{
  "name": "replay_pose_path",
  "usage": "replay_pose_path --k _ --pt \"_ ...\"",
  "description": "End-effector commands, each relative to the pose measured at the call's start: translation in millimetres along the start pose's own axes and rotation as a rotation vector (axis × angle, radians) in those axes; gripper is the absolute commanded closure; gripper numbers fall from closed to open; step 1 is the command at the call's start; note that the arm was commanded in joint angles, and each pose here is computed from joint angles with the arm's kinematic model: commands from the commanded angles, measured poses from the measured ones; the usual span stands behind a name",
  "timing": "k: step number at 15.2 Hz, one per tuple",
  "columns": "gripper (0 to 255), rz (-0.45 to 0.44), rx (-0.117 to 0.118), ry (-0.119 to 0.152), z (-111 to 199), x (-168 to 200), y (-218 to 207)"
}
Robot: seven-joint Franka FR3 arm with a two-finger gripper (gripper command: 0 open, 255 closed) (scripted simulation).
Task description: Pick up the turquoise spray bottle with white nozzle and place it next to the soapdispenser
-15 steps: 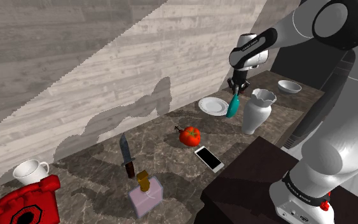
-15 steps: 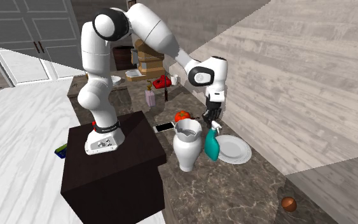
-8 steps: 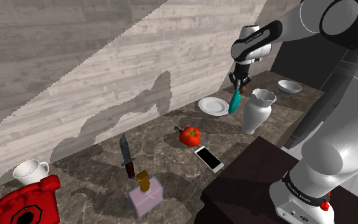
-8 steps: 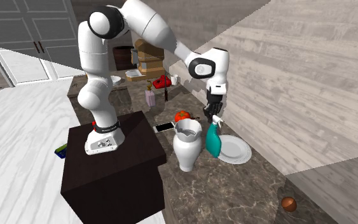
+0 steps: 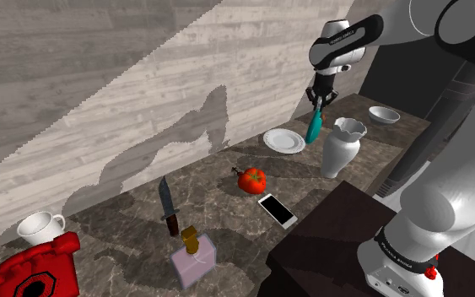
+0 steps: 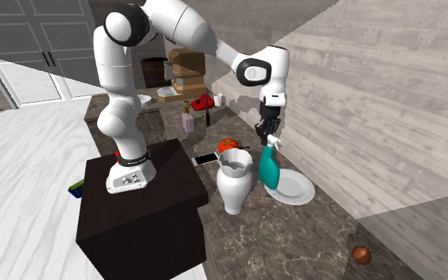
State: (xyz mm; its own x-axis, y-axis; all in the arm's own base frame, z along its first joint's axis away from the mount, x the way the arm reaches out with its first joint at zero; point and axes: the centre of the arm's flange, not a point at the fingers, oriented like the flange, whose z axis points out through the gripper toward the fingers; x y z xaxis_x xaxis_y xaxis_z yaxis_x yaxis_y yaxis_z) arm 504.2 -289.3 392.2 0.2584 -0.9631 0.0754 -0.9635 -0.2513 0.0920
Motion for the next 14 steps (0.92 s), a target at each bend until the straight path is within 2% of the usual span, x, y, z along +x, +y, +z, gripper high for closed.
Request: replay_pose_path --k 1,14 --pt "255 0.000 0.000 0.000 -10 1 2" --pt "255 0.000 0.000 0.000 -78 6 8"
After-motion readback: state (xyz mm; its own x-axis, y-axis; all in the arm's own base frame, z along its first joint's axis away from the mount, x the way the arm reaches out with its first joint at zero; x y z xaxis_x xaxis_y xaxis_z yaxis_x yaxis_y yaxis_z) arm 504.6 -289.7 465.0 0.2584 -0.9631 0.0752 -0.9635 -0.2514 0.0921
